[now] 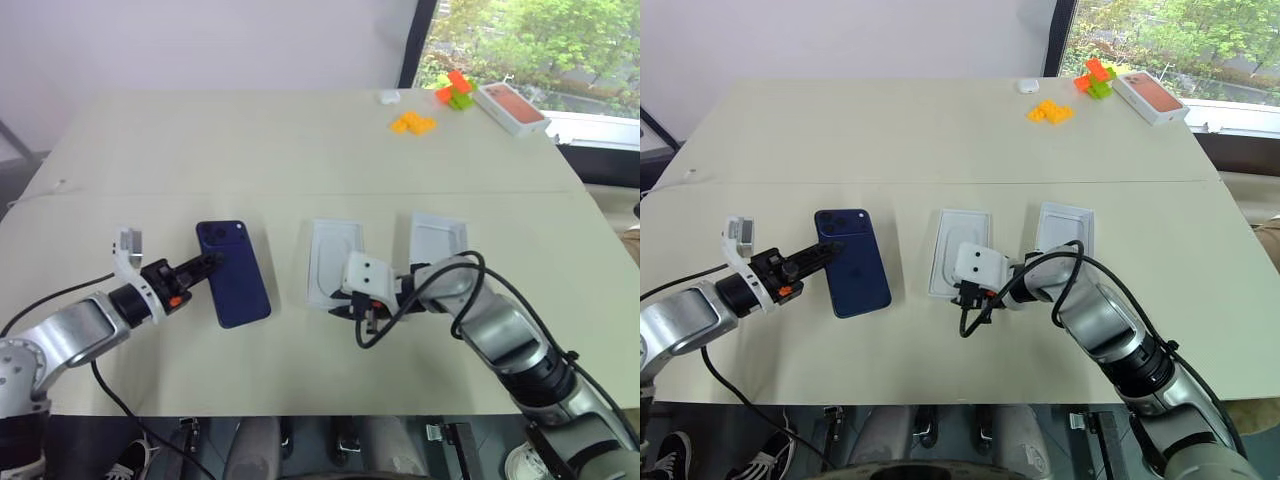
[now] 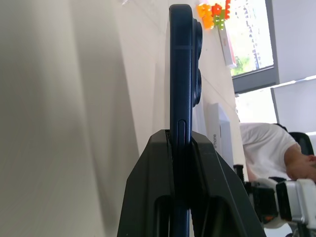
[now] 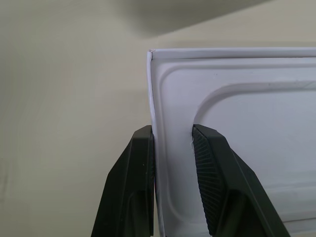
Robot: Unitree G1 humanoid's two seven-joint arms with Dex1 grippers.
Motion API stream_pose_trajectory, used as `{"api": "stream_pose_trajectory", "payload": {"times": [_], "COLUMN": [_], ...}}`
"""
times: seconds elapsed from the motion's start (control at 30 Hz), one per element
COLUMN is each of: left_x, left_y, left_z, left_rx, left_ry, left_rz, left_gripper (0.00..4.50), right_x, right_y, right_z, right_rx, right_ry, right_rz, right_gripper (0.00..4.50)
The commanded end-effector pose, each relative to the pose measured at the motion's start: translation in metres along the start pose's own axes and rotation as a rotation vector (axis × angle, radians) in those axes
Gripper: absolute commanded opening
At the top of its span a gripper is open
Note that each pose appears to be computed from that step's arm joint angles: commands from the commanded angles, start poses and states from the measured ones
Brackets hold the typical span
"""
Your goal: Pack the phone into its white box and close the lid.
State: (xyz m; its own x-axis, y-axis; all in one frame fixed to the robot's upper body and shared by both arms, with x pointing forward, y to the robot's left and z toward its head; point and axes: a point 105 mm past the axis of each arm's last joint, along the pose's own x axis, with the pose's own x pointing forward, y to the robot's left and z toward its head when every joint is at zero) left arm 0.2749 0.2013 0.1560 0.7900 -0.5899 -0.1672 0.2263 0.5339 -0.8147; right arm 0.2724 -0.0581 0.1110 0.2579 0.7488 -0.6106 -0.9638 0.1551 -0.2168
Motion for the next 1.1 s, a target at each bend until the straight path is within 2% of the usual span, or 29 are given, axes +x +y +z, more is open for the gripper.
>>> {"api": "stream_pose_trajectory", "payload": {"times": [0.03, 0.23, 0.33, 0.5, 0.63, 0.8, 0.87, 1.0, 1.1], "left_x": [-0.001, 0.001, 0.002, 0.003, 0.009, 0.024, 0.031, 0.045, 0.057], "left_y": [-0.014, -0.018, -0.02, -0.021, -0.026, -0.048, -0.051, -0.051, -0.055], "left_z": [0.006, 0.0, -0.002, -0.001, -0.001, 0.005, 0.002, -0.009, -0.019], "left_rx": [0.029, 0.034, 0.033, 0.032, 0.036, 0.003, 0.011, 0.014, -0.005], "left_ry": [-0.014, -0.009, -0.009, -0.012, -0.006, -0.048, -0.026, 0.041, 0.092], "left_rz": [-0.047, -0.051, -0.053, -0.056, -0.08, -0.184, -0.174, -0.133, -0.15], "left_gripper": [0.0, 0.0, 0.0, 0.0, 0.0, 0.0, 0.0, 0.0, 0.0], "right_x": [0.0, 0.001, 0.002, 0.001, -0.009, -0.031, -0.045, -0.065, -0.076], "right_y": [0.019, 0.019, 0.019, 0.015, 0.0, -0.019, -0.027, -0.044, -0.058], "right_z": [0.002, -0.003, -0.003, -0.002, 0.006, 0.026, 0.028, 0.019, 0.004], "right_rx": [-0.031, -0.065, -0.062, -0.07, -0.062, 0.003, -0.015, -0.078, -0.09], "right_ry": [-0.017, -0.017, -0.023, -0.021, -0.063, -0.19, -0.247, -0.316, -0.313], "right_rz": [0.095, 0.112, 0.12, 0.109, 0.093, 0.109, 0.094, 0.021, -0.05], "right_gripper": [1.16, 1.16, 1.99, 4.41, 4.47, 4.47, 4.47, 4.47, 4.47]}}
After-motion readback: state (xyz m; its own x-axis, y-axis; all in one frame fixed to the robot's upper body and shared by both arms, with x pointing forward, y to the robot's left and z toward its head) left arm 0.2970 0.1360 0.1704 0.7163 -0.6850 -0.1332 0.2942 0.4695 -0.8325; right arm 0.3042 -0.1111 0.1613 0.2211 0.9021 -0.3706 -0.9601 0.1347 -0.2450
